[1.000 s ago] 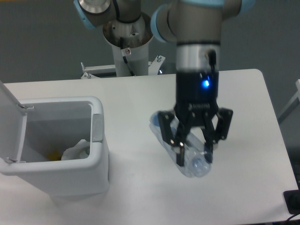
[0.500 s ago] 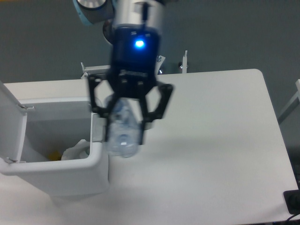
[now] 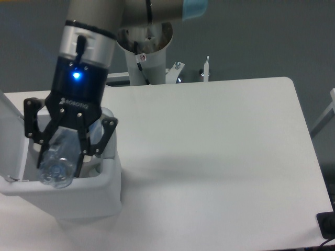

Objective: Place the trash in the trash can

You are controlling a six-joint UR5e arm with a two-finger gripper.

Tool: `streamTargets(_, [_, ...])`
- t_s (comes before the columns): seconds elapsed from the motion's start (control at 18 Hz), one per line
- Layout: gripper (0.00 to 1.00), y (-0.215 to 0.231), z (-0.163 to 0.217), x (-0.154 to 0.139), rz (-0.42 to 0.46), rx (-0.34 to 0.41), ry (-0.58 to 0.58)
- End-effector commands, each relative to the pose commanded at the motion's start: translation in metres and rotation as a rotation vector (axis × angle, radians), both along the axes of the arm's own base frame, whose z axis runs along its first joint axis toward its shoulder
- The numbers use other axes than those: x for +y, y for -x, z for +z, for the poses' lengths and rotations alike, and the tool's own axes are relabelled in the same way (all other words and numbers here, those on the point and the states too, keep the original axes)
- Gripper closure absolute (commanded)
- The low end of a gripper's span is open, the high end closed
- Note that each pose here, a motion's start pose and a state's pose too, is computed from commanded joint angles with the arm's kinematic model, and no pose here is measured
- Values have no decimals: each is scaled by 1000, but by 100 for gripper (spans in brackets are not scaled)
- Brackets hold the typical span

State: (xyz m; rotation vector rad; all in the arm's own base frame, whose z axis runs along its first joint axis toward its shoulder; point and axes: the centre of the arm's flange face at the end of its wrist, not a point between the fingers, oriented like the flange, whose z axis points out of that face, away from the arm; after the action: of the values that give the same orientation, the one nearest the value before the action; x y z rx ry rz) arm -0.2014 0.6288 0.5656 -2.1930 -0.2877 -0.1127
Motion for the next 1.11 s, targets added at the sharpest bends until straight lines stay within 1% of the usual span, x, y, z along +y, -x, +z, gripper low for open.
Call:
streamTargets(0.06, [17,1,-5,2,-6,4,7])
streamTargets(0.11, [0,1,-5,1,-15,18,9])
streamTargets(0.33, [0,-3,8,-6,-19,32,-7])
streamTargets(0.39, [0,3,8,-8,-9,34,-6])
streamTargets(0.5, [0,44,18,-24,62,53,-18])
streamTargets(0.56, [0,76,21,-42,129,67,-11])
streamTargets(0.61, [0,102,22,-57,173,100,0])
streamTargets(0.72, [0,155,19,-87,223,168,28])
streamTargets(0.78, [0,178,16,-101,255,182,46])
streamTargets(0.83, [0,209,17,-124,315,205,68])
streamTargets(0.89, [0,228,16,-140,352,215,81])
streamTargets(0.94, [0,241,12,-150,365,232,108])
streamTargets(1.06, [0,265,-13,-177,341,311,256])
streamTargets(1.11, [0,273,-22,-187,315,366,353])
